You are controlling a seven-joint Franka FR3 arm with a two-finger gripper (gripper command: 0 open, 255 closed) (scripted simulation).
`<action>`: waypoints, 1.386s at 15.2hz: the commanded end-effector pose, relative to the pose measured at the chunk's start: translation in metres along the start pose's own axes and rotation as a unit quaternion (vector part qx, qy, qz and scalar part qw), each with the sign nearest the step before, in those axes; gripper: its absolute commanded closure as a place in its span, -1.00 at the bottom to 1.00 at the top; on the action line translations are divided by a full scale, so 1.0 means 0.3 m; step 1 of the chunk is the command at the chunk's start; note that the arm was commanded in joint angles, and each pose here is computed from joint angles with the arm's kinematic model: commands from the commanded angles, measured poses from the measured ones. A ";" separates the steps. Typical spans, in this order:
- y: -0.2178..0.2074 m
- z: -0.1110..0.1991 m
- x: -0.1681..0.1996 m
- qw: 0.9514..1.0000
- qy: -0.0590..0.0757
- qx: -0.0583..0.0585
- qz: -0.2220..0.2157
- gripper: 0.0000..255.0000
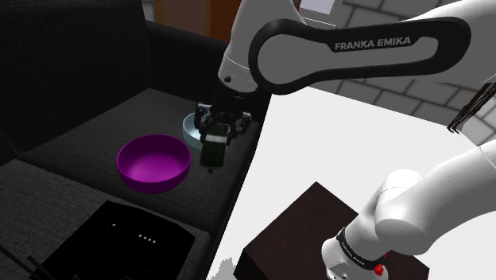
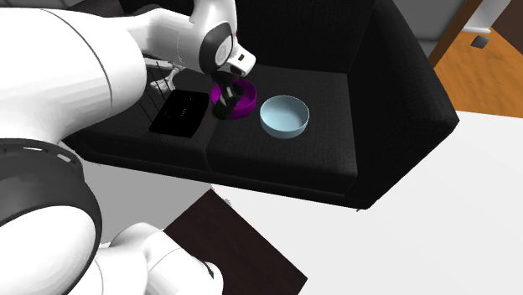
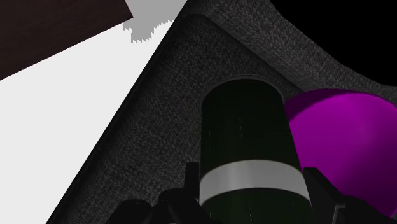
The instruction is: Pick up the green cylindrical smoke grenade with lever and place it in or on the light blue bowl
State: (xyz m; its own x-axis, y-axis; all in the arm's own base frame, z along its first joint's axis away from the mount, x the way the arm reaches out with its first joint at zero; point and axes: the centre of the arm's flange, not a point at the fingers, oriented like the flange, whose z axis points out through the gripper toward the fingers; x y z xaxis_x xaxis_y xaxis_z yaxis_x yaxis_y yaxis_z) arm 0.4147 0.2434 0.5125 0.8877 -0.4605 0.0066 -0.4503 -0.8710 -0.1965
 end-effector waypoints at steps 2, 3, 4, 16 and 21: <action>-0.004 -0.034 0.041 1.000 0.000 0.000 0.000 1.00; -0.002 -0.036 0.085 1.000 0.000 0.000 0.000 1.00; 0.001 -0.038 0.129 1.000 0.000 0.000 0.000 1.00; 0.033 -0.059 0.656 1.000 0.000 0.000 0.000 1.00; 0.049 -0.011 0.740 1.000 0.000 0.000 0.000 1.00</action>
State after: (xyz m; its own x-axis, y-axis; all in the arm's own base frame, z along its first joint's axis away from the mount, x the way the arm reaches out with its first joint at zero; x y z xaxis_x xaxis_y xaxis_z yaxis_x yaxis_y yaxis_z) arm 0.6036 0.1285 0.5182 0.8874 -0.4610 0.0056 -0.4511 -0.8707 -0.1960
